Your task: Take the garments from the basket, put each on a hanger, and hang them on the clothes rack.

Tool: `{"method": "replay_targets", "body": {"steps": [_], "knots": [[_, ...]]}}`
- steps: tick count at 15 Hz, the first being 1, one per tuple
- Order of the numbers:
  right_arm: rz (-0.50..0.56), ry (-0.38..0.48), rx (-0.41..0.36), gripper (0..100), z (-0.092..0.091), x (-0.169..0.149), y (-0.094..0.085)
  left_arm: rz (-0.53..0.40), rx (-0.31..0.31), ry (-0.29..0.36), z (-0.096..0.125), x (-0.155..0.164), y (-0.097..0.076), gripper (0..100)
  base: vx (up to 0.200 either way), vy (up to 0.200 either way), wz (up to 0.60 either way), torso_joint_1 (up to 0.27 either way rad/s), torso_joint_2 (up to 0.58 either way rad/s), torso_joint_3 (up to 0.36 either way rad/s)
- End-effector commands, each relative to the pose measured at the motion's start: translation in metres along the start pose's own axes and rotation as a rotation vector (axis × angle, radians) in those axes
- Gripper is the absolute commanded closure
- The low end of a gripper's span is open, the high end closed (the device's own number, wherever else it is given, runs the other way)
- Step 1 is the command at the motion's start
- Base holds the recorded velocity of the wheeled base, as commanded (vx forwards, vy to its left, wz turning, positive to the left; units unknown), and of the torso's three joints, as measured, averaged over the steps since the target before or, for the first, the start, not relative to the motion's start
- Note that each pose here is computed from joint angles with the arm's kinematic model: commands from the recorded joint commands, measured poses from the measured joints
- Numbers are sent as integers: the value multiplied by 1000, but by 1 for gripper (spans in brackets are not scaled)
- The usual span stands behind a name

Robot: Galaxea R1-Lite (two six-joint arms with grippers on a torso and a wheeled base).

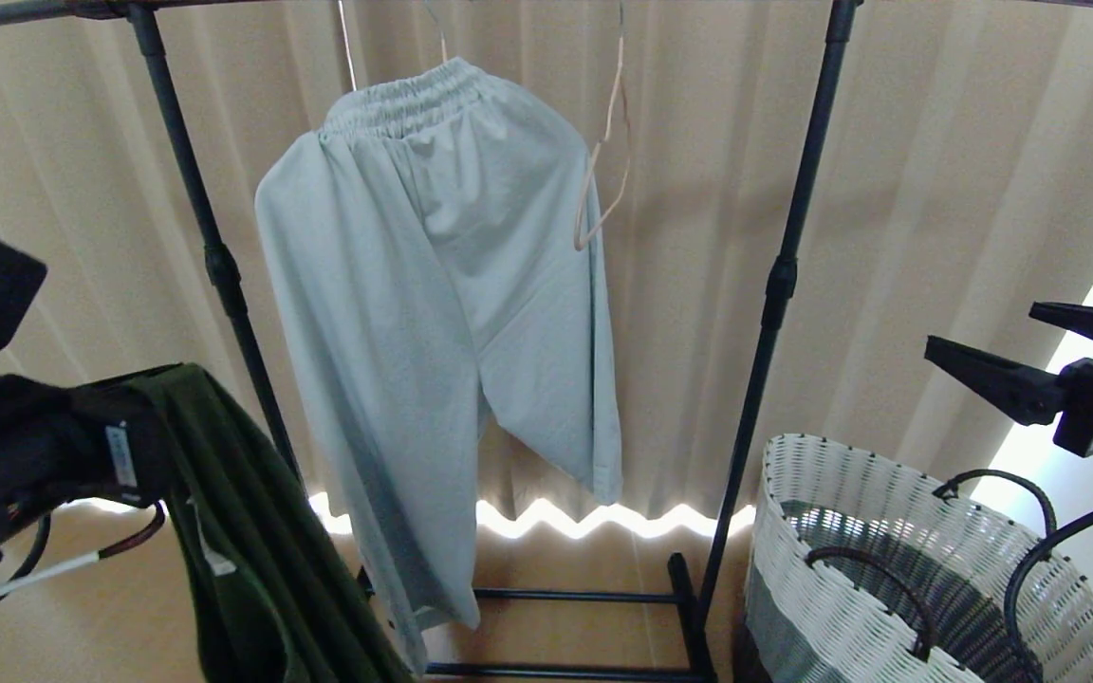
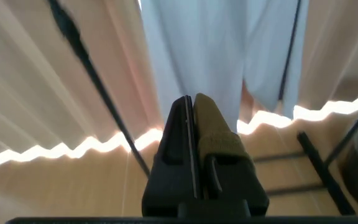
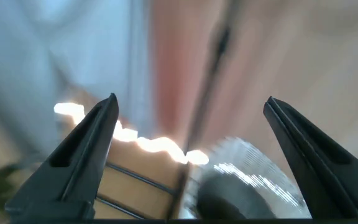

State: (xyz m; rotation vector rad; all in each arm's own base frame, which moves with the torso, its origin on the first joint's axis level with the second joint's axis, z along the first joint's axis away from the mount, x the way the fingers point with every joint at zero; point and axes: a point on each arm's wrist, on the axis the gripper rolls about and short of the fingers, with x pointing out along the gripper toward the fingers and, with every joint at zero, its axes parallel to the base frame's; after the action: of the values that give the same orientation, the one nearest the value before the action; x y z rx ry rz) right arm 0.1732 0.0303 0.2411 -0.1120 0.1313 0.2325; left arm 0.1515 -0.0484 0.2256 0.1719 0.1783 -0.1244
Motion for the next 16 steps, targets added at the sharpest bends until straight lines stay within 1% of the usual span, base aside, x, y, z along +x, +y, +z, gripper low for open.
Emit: {"method": "replay_targets", "body": {"steps": [1,2,3,4,7,9,11,14,16], "knots": [[-60,18,-9,0,-3,1,-2,-18,-22,-34,-18,-31,5,100,0,0,0,0,0,0],[-86,20,-9,0,-2,1,-3,-39,-53,-24,-25,-34,5,100,0,0,0,0,0,0],[-95,19,-9,0,-2,1,-3,-56,-74,-14,-29,-35,4,100,0,0,0,0,0,0],[-123,20,-24,0,-2,0,-3,-94,-89,-15,-31,-35,4,100,0,0,0,0,0,0],[-159,27,-114,0,-10,-2,-4,-73,-87,-31,-29,-37,8,100,0,0,0,0,0,0],[-171,-15,-147,0,-12,-2,-4,-73,-88,-36,-29,-38,8,100,0,0,0,0,0,0],[-174,-28,-151,0,-13,0,-4,-72,-89,-41,-28,-39,8,100,0,0,0,0,0,0],[-193,-23,-151,0,-14,-1,-8,-72,-90,-50,-28,-41,8,100,0,0,0,0,0,0],[-205,-3,-152,0,-19,-2,-9,-71,-91,-56,-26,-42,9,100,0,0,0,0,0,0]]}}
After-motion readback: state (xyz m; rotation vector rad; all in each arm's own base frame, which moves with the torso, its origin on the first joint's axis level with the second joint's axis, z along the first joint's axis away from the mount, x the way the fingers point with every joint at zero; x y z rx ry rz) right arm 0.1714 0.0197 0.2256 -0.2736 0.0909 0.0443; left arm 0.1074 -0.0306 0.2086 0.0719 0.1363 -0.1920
